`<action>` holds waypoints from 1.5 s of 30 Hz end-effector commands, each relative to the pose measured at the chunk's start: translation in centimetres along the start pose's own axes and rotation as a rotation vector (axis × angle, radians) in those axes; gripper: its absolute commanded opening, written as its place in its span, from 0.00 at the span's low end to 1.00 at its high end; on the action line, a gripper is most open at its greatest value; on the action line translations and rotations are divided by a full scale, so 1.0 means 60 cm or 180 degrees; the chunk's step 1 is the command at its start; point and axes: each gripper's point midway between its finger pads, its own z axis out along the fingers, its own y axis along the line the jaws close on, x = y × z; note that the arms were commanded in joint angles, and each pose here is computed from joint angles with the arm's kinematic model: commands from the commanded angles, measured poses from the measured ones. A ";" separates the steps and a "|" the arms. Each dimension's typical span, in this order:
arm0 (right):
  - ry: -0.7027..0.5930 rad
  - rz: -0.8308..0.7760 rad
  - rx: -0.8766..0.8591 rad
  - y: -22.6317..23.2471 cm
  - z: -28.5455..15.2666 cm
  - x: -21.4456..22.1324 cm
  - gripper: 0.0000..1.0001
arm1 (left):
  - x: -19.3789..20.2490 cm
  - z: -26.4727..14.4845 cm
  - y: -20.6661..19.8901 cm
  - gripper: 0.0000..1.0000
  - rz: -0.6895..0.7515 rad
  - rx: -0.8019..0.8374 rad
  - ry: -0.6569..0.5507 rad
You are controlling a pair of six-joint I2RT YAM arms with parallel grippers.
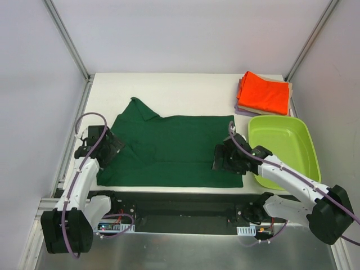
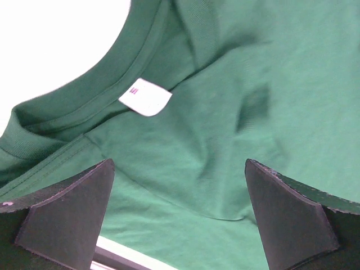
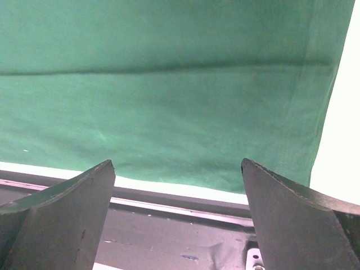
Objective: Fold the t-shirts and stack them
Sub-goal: Fold the flattened tshirt in 1/3 of the way, then grap the side of the flattened tshirt furthest away from the robot with both arms
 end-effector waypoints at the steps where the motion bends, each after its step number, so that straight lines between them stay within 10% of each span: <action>1: -0.0480 -0.0269 0.0032 0.018 -0.047 -0.073 0.96 | -0.065 -0.053 -0.046 0.99 -0.0109 0.0249 -0.0394; 9: -0.0830 -0.0331 0.0073 0.035 -0.060 -0.156 0.96 | -0.148 -0.073 -0.219 0.99 0.0278 0.0977 -0.0218; 23: -0.0605 -0.0186 -0.0053 0.029 -0.006 -0.216 0.96 | -0.280 0.175 -0.466 0.91 0.0608 0.1220 0.0249; 45: -0.0389 0.0000 0.0076 0.001 0.037 -0.225 0.96 | -0.251 0.348 -0.488 0.71 0.0227 0.1112 0.0569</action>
